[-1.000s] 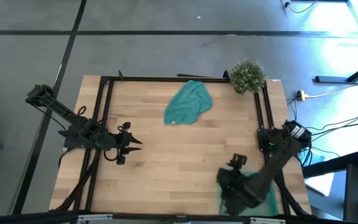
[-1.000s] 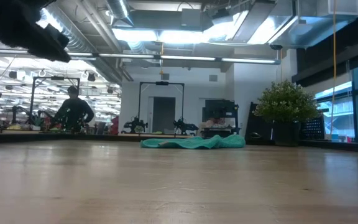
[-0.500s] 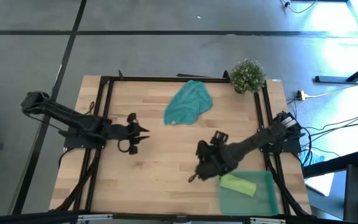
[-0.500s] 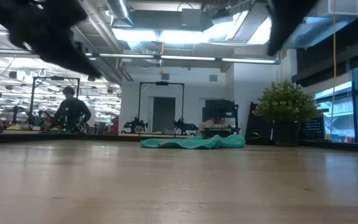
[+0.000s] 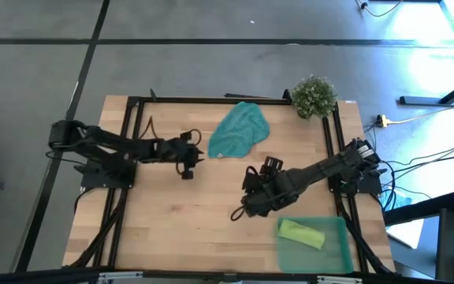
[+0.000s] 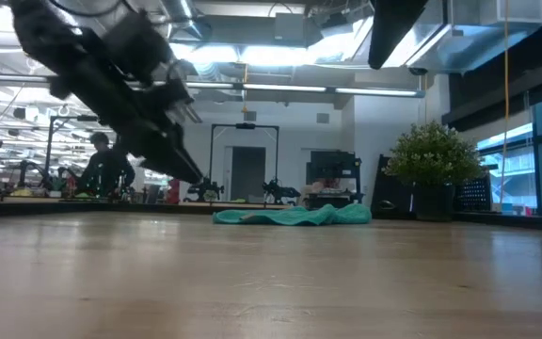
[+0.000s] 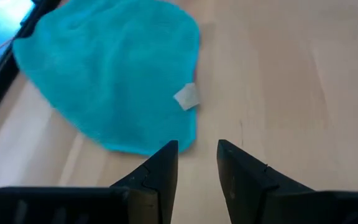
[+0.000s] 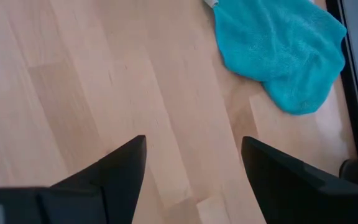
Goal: Roll microfiber towels into tight, uniform cylinder then place into a basket
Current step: Fold the blue microfiber cloth
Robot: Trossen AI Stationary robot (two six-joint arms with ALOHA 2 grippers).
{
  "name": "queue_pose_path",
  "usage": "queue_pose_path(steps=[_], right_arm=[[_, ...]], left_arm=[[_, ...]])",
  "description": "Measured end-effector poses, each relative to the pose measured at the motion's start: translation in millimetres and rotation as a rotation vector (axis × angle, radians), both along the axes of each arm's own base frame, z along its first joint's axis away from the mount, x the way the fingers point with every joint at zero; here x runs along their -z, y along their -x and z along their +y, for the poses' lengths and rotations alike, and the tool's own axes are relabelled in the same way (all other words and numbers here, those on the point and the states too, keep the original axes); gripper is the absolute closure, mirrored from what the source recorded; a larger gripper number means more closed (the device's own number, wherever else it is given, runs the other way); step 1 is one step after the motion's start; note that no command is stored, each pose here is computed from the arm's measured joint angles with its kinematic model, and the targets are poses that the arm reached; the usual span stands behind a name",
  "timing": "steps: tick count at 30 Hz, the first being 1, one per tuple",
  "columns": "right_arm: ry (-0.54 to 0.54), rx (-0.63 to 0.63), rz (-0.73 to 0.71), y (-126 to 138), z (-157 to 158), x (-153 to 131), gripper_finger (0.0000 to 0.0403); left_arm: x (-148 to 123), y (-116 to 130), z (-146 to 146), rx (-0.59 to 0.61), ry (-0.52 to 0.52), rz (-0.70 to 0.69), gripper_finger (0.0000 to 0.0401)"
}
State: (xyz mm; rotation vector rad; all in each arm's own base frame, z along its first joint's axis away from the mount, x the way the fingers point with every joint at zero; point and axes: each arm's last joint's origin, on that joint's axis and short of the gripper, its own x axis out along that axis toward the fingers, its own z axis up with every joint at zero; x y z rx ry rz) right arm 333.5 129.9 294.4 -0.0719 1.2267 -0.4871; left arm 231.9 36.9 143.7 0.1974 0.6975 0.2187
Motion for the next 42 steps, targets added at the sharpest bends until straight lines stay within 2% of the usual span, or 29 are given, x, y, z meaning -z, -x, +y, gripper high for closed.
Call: queue_pose_path(steps=[4,13,20,25,29,34,37,42], right_arm=[[0.0,0.0,0.0,0.0,0.0,0.0,0.0139],[-0.001,0.0,0.0,0.1,0.3,0.1,0.0139],[-0.003,0.004,-0.001,0.1,0.3,0.1,0.0139],[-0.003,0.003,-0.001,0.1,0.3,0.2,0.0139],[-0.003,0.003,-0.003,-0.1,0.4,0.2,0.0139],[-0.018,0.001,-0.038,-3.4,1.8,-0.1,0.0139],[-0.028,-0.02,-0.069,-7.4,3.4,4.6,0.0139],[-0.029,-0.126,-0.123,-17.6,7.9,27.2,0.0139]], left_arm=[[10.4,-12.7,14.2,0.07,0.046,0.028,0.0293],[28.2,-40.6,31.5,0.052,0.024,0.115,0.0293],[34.4,-40.5,32.6,0.046,0.039,0.177,0.0293],[34.5,-39.4,34.1,0.017,-0.006,0.198,0.0294],[35.8,-37.6,34.2,0.021,0.0,0.224,0.0318],[38.0,-34.5,32.6,0.002,0.038,0.259,0.0388],[36.3,-33.3,29.2,-0.021,0.105,0.248,0.0394],[24.4,-25.7,13.8,-0.038,0.158,0.261,0.0398]])
